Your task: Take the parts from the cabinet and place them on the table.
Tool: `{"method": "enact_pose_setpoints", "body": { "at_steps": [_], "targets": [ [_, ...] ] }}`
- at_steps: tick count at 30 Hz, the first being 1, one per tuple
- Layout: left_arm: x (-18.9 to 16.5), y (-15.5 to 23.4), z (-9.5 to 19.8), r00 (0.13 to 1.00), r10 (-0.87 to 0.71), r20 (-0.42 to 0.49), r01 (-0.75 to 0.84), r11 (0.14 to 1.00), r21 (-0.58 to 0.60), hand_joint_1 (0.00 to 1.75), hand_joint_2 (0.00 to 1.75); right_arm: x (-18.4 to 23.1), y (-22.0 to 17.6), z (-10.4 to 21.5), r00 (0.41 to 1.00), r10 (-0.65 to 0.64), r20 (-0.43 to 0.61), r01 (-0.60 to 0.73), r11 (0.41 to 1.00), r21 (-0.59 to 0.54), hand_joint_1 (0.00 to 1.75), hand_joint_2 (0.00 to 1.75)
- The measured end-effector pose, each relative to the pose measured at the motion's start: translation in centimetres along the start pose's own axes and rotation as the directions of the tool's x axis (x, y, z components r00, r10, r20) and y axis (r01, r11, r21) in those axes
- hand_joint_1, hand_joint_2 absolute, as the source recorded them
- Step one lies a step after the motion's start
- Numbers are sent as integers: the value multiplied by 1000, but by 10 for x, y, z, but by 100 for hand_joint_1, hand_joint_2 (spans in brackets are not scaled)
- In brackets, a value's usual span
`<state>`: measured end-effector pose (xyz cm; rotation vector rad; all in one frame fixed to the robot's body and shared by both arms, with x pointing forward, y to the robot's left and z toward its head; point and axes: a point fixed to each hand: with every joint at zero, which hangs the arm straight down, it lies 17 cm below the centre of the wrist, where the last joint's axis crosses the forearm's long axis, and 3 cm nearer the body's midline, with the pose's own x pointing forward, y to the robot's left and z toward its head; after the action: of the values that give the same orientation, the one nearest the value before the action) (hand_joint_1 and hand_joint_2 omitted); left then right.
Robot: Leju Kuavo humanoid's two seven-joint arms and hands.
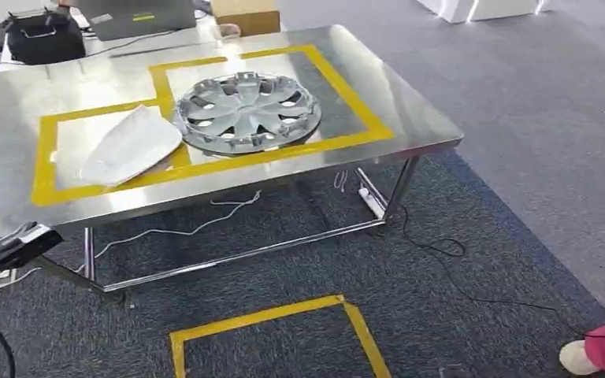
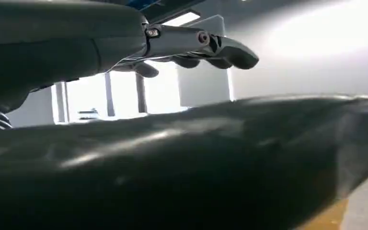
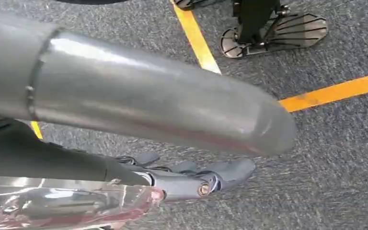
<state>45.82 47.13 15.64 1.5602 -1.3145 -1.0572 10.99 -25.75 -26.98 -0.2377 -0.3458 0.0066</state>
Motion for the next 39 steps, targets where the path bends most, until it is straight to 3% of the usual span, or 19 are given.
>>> {"method": "enact_pose_setpoints", "body": {
  "at_steps": [39],
  "targets": [
    [10, 1, -7, 1000, 4, 10, -4, 1000, 6, 0, 0, -3, -5, -1, 1000, -21, -5, 21, 1000, -3, 0, 0]
  ]
}}
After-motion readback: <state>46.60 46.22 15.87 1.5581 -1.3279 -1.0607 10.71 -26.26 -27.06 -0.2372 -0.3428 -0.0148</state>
